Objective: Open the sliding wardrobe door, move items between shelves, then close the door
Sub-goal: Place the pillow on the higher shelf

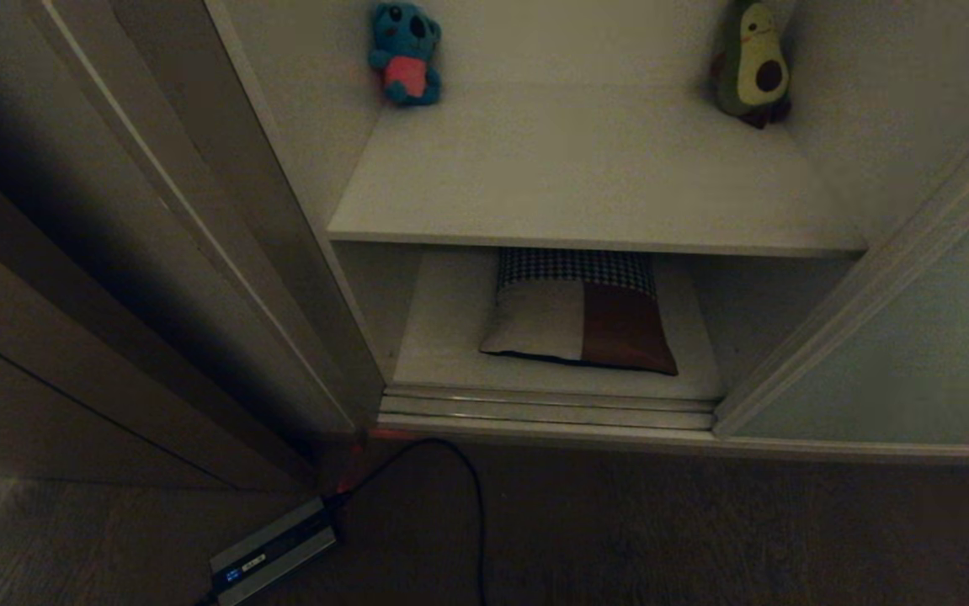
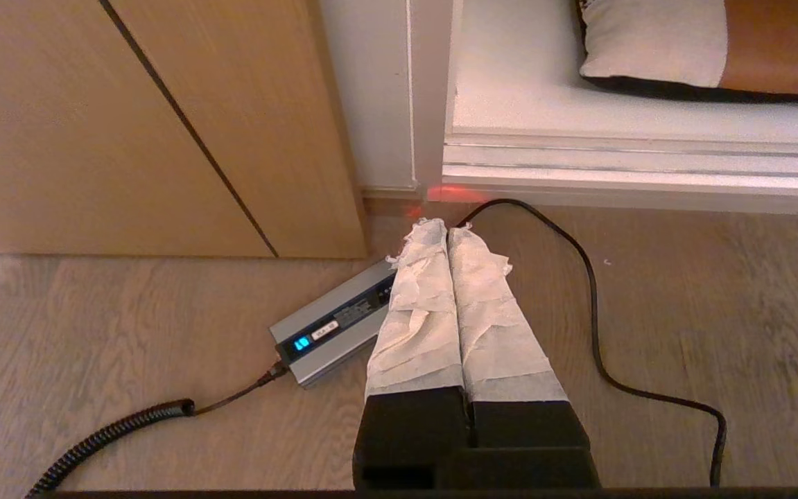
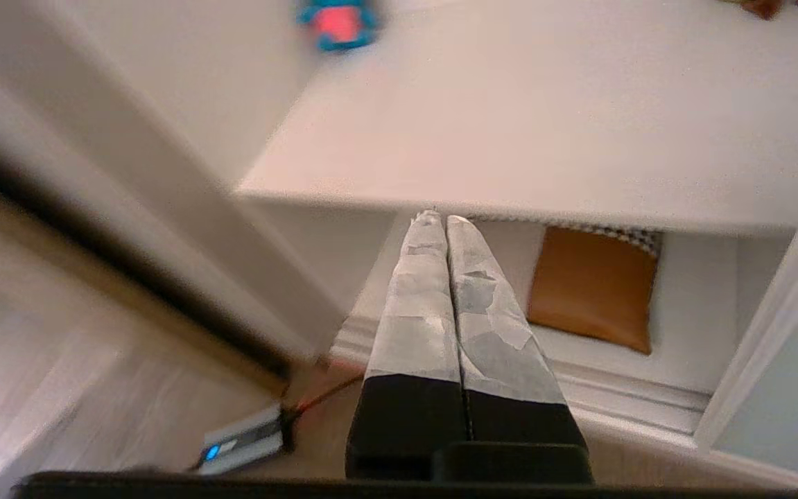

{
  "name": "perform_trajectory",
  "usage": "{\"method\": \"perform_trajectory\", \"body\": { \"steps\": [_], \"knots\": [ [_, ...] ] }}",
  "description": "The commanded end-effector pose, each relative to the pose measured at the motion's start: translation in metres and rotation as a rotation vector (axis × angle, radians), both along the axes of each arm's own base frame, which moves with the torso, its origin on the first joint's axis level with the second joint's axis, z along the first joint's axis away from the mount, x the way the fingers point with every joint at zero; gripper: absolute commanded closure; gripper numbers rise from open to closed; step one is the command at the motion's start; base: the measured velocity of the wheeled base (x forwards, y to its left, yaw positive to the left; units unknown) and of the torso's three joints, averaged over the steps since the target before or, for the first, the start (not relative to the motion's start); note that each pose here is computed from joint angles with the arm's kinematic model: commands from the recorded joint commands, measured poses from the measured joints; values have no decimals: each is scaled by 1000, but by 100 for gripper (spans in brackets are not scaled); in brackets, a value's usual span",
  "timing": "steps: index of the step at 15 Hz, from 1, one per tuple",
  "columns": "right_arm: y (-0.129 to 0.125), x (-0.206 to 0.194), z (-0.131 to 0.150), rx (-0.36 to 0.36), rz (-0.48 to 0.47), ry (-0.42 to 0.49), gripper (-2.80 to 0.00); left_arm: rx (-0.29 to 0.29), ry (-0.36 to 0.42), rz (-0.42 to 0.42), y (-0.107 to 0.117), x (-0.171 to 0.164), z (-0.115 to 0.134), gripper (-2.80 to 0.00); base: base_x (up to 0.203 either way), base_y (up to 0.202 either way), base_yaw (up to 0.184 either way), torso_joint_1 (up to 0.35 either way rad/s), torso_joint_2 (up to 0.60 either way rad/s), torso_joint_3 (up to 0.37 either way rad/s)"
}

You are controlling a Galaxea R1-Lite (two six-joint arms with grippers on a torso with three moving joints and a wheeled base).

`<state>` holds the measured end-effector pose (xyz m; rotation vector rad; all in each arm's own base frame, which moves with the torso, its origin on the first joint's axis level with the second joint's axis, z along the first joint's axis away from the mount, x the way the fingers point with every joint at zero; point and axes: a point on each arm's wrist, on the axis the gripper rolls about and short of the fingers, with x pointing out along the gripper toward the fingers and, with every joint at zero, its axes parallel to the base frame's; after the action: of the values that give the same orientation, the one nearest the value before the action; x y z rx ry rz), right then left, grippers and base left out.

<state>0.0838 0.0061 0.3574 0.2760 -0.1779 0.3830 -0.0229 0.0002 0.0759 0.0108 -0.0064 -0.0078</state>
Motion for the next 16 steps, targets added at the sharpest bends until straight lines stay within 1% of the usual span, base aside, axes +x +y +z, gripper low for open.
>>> {"method": "perform_trajectory", "body": {
  "steps": [1,3,4,7,11,13,16],
  "knots": [
    [-5,56,-4,10,-34,89,0,0,1,0,0,0,0,0,0,0,0,0,0,0],
    [-14,85,-2,21,-110,87,0,0,2,0,0,0,0,0,0,0,0,0,0,0],
    [-20,93,1,25,-143,81,0,0,3,0,0,0,0,0,0,0,0,0,0,0],
    [-32,105,11,45,-201,62,0,0,1,0,0,0,0,0,0,0,0,0,0,0],
    [-39,122,18,59,-279,51,0,0,1,0,0,0,0,0,0,0,0,0,0,0],
    [-41,131,21,67,-317,48,0,0,2,0,0,0,0,0,0,0,0,0,0,0],
    [-48,134,20,68,-364,51,0,0,0,0,0,0,0,0,0,0,0,0,0,0]
  ]
}}
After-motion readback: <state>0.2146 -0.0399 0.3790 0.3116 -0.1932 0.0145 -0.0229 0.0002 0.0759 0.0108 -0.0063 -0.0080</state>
